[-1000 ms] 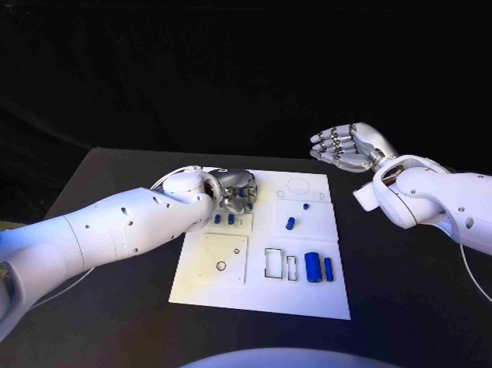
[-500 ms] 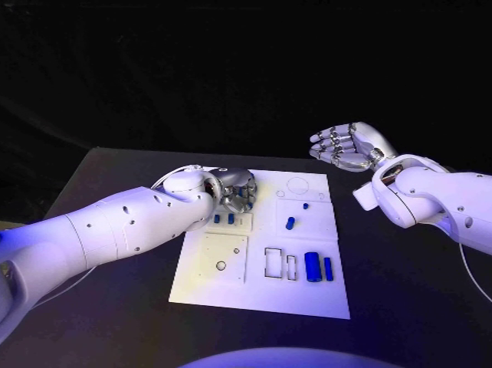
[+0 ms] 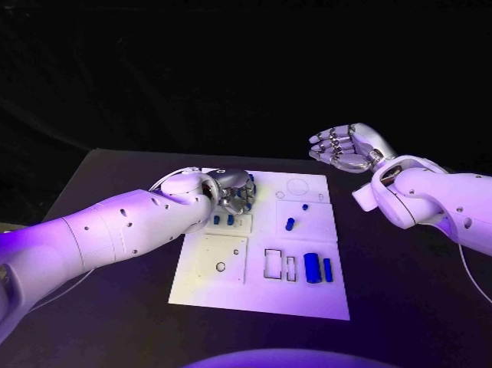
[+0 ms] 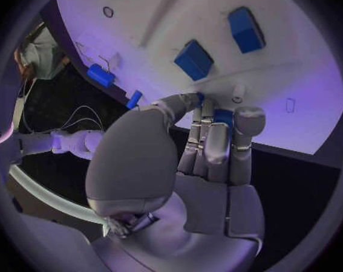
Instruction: Assemble the parts on the task board
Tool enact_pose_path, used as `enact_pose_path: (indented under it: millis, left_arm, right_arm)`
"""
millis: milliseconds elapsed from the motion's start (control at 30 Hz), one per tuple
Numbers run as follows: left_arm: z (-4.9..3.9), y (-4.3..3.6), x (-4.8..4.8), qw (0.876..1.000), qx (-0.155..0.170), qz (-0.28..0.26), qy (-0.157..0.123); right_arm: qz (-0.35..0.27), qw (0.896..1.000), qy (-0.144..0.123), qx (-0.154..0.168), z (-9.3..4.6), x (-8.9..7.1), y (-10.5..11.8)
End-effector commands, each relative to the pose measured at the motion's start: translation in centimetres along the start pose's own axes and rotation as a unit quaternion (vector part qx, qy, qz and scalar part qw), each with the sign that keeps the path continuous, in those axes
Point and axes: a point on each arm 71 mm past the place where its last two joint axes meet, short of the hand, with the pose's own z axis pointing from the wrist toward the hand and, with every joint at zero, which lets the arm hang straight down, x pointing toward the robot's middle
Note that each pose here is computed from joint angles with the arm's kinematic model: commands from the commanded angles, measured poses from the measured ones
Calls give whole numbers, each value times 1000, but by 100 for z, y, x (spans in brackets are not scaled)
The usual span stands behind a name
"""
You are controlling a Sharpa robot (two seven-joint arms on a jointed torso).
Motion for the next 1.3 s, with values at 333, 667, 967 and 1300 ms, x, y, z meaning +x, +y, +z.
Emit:
enact_pose_path:
  millis: [333, 667, 967, 1300]
  left_arm:
    - [-174, 24, -169, 999, 4, -27, -40]
    - [-330, 136, -253, 998, -8, -41, -46]
    - [-416, 287, -257, 998, -30, -42, -39]
    - [-439, 357, -241, 998, -41, -43, -27]
  right_arm:
    - [-1, 1000, 1, -4, -3, -1, -18]
    - [-1, 1000, 0, -2, -9, -5, -31]
    - [-1, 1000, 0, -1, -16, -12, -39]
    - [0, 1000, 1, 0, -16, -8, -39]
